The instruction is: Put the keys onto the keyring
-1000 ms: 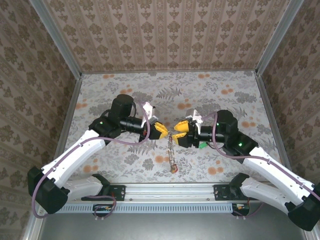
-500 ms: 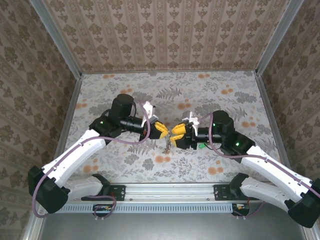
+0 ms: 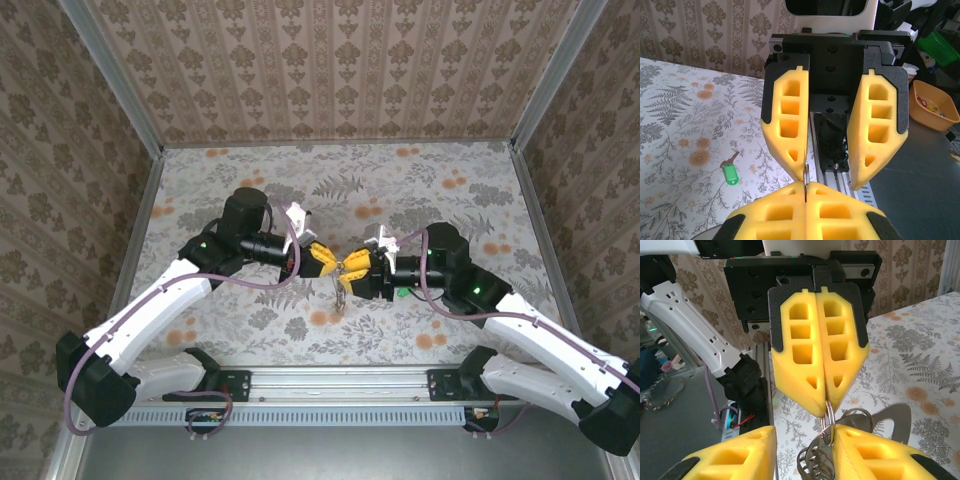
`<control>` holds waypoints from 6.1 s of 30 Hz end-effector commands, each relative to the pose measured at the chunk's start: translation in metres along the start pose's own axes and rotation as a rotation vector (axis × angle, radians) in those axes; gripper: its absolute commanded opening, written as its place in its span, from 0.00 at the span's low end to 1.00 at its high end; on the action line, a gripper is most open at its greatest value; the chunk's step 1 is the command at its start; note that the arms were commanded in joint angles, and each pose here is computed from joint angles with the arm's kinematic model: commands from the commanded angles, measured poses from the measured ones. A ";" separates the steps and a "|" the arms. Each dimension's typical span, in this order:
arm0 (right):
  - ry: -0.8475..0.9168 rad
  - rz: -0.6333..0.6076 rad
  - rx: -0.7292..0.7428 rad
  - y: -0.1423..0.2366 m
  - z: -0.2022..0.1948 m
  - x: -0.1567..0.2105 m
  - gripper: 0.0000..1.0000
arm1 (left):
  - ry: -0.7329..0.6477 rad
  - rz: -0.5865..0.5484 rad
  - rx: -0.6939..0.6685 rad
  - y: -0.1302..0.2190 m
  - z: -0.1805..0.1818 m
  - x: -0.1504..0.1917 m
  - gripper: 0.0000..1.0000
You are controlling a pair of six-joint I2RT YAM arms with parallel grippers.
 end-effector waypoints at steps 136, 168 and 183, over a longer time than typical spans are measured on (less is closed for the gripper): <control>0.300 -0.057 0.093 0.016 0.020 -0.039 0.24 | -0.205 0.003 -0.016 0.000 -0.035 -0.025 0.00; 0.309 0.028 0.185 0.017 0.006 -0.025 0.24 | -0.176 0.188 -0.102 -0.007 -0.030 -0.011 0.00; 0.331 0.149 0.161 0.008 0.000 -0.014 0.29 | -0.195 0.242 -0.107 -0.010 -0.022 -0.010 0.00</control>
Point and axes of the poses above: each hand's point on the last joint's axis, 136 mm out from that joint toward the fingers, its own y axis back along the fingers, its own z axis along the line the jaws close on, x = y × z, the point moved 5 cm from there along y, back along the fingers, and after that the axes turned 9 degrees about y, right-handed, at the moved point
